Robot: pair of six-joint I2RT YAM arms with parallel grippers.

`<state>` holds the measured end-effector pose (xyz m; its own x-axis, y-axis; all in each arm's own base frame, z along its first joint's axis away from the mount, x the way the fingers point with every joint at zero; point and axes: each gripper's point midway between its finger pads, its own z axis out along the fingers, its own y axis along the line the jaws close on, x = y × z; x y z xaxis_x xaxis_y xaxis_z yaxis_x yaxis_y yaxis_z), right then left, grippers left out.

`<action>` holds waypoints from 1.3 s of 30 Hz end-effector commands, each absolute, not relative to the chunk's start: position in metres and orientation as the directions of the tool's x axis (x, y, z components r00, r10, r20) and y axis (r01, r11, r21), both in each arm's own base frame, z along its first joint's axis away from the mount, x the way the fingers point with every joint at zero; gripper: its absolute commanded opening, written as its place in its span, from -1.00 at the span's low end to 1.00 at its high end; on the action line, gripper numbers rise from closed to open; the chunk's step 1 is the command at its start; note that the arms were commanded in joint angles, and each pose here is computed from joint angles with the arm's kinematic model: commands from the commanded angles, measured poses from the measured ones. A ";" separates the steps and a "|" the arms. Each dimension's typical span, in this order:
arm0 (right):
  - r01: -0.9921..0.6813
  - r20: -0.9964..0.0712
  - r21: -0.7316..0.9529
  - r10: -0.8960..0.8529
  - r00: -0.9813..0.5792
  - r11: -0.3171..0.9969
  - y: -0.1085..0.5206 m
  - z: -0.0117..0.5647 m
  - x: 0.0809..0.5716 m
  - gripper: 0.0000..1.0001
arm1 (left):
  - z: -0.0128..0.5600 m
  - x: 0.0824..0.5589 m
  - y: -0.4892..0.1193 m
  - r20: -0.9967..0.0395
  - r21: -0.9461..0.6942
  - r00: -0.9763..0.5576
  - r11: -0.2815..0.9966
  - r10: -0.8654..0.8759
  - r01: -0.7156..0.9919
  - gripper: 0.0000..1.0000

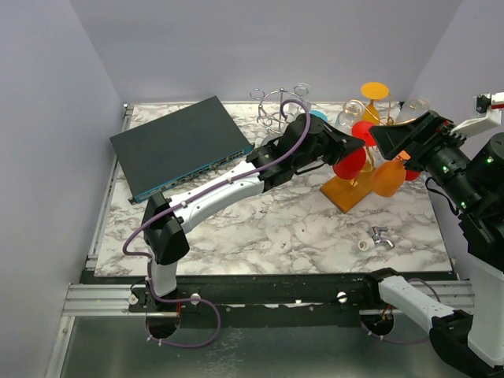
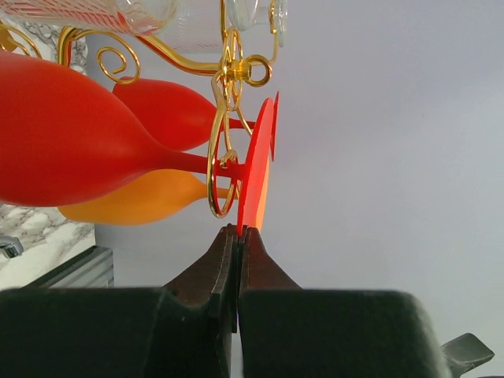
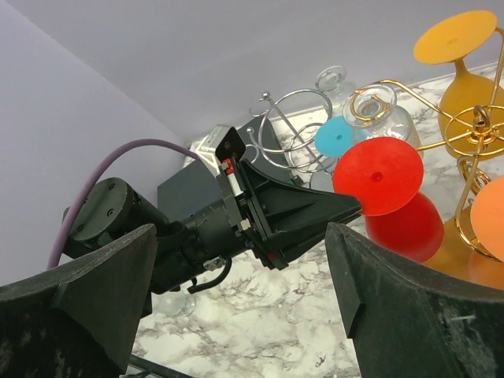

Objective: Take the wine glass off the wine glass rack
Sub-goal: Pick up the wine glass from the wine rack.

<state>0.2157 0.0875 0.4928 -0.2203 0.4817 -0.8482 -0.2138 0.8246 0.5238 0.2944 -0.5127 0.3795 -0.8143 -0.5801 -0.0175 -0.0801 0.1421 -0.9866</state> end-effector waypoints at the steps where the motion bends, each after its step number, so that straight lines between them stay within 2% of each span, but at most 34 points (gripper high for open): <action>1: -0.210 -0.848 0.529 0.497 -0.185 0.823 0.084 0.500 0.216 0.89 | 0.402 0.294 -0.495 0.021 -0.991 -0.802 0.091 -0.597 -0.094 -1.00; 14: -0.203 -0.848 0.527 0.497 -0.182 0.825 0.082 0.500 0.215 0.89 | 0.398 0.308 -0.489 0.039 -0.990 -0.789 0.085 -0.613 -0.114 -1.00; 39: -0.204 -0.845 0.532 0.503 -0.180 0.822 0.083 0.500 0.216 0.89 | 0.408 0.280 -0.494 0.038 -0.992 -0.840 0.079 -0.541 -0.096 -1.00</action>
